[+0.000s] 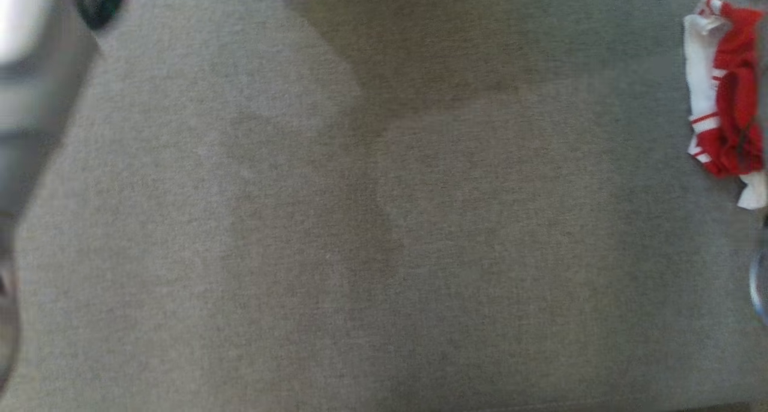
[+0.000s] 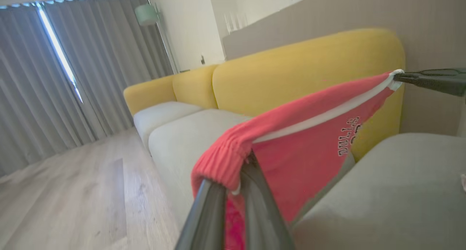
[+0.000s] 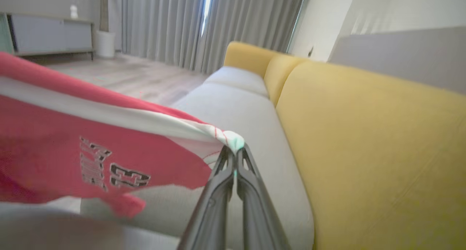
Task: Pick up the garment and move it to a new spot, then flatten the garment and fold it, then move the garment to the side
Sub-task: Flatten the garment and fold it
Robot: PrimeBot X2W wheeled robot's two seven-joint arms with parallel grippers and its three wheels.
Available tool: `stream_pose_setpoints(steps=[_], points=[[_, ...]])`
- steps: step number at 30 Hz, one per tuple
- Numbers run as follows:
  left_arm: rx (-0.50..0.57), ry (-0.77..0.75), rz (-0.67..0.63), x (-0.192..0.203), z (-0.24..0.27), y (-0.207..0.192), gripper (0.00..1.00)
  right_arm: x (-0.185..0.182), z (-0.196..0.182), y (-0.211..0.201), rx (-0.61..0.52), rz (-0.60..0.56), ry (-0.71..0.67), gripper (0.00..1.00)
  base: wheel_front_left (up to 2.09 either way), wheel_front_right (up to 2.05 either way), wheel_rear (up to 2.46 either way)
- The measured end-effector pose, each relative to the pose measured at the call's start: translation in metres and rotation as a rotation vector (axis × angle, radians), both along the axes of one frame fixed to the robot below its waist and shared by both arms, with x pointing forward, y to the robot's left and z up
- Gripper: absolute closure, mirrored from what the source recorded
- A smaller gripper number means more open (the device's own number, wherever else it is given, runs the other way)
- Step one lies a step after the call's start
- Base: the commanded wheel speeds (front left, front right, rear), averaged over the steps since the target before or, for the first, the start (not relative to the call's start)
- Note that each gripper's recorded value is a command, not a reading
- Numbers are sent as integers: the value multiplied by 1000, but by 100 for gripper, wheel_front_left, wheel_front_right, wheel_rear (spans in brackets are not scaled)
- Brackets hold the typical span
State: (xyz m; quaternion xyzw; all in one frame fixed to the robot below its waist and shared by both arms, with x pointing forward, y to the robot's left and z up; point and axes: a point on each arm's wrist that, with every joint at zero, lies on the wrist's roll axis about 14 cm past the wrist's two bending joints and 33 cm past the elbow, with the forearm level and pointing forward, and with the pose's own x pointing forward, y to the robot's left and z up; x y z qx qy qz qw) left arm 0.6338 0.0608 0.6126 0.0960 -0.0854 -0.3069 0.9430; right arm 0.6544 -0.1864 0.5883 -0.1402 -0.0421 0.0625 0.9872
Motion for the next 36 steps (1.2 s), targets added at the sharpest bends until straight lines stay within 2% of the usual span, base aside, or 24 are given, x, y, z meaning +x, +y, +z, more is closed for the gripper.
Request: stream_pose_setpoints(steps=[2,3,6,13,17,23,36], points=[[19,56,-2,-7,-31,1,100,-4,-37,1,-14,3,82,100,0,0,0],[53,107,-19,-19,-59,-1,100,-13,-69,3,-36,12,162,100,0,0,0],[98,165,-65,-42,-90,-9,100,-32,-106,0,-80,20,268,100,0,0,0],[205,253,-183,-105,-132,-18,100,-72,-143,-12,-176,33,436,100,0,0,0],[205,309,-216,-142,-145,-20,100,-109,-166,-18,-238,47,557,100,0,0,0],[197,340,-264,-192,-147,-29,100,-162,-177,-39,-288,51,681,100,0,0,0],[193,369,-322,-269,-146,-45,100,-252,-169,-63,-216,86,875,100,0,0,0]])
